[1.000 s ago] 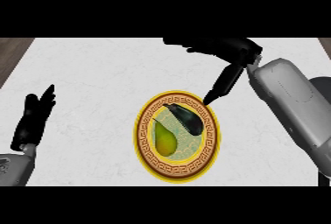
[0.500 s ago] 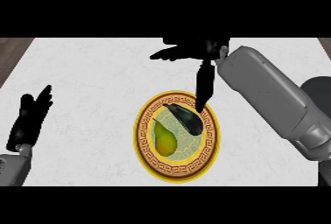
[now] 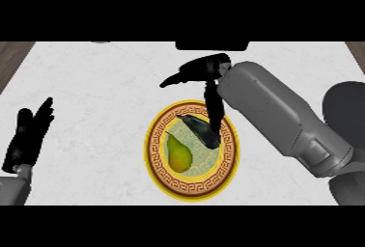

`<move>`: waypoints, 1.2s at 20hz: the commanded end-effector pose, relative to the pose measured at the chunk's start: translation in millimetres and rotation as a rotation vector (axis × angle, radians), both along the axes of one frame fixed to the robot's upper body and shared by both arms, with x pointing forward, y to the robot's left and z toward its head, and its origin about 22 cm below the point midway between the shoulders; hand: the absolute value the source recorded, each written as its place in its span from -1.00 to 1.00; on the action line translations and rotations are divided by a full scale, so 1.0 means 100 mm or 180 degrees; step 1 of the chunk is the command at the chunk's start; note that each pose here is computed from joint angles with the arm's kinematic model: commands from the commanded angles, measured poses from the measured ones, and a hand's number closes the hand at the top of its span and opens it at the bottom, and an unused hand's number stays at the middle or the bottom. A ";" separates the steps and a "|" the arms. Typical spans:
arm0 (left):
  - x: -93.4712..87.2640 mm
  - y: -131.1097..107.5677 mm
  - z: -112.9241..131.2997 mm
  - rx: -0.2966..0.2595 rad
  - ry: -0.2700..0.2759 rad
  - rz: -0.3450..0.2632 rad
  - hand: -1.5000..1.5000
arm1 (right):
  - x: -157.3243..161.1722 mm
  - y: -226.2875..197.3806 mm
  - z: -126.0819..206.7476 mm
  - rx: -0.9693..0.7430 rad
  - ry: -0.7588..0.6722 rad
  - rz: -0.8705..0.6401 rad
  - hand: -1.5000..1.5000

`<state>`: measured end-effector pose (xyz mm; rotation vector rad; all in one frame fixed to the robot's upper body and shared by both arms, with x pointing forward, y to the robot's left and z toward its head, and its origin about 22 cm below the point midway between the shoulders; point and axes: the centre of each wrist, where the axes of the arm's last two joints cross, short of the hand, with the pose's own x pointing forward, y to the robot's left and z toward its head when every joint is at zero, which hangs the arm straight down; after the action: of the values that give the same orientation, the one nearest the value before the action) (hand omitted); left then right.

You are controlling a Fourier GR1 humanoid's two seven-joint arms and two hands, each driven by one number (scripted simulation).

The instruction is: Pick the eggplant from the plate and place it in the pan

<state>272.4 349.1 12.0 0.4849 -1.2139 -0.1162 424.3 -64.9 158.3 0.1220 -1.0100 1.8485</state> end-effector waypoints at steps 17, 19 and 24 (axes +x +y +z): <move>0.07 -0.12 0.03 0.0011 0.0022 0.0000 0.00 | -0.21 0.10 -0.70 -0.0379 -0.0141 0.0236 -1.00; 0.00 0.20 0.15 0.0006 0.0032 0.0030 0.00 | -0.20 0.12 -0.69 -0.0339 -0.0195 0.0194 -1.00; -0.02 0.12 0.05 0.0022 -0.0020 0.0077 0.00 | -0.25 0.14 -0.79 -0.0323 -0.0137 0.0187 -1.00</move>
<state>271.6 352.3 12.6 0.4877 -1.2032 -0.1004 403.5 -52.9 86.4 0.0464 -0.9384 1.9691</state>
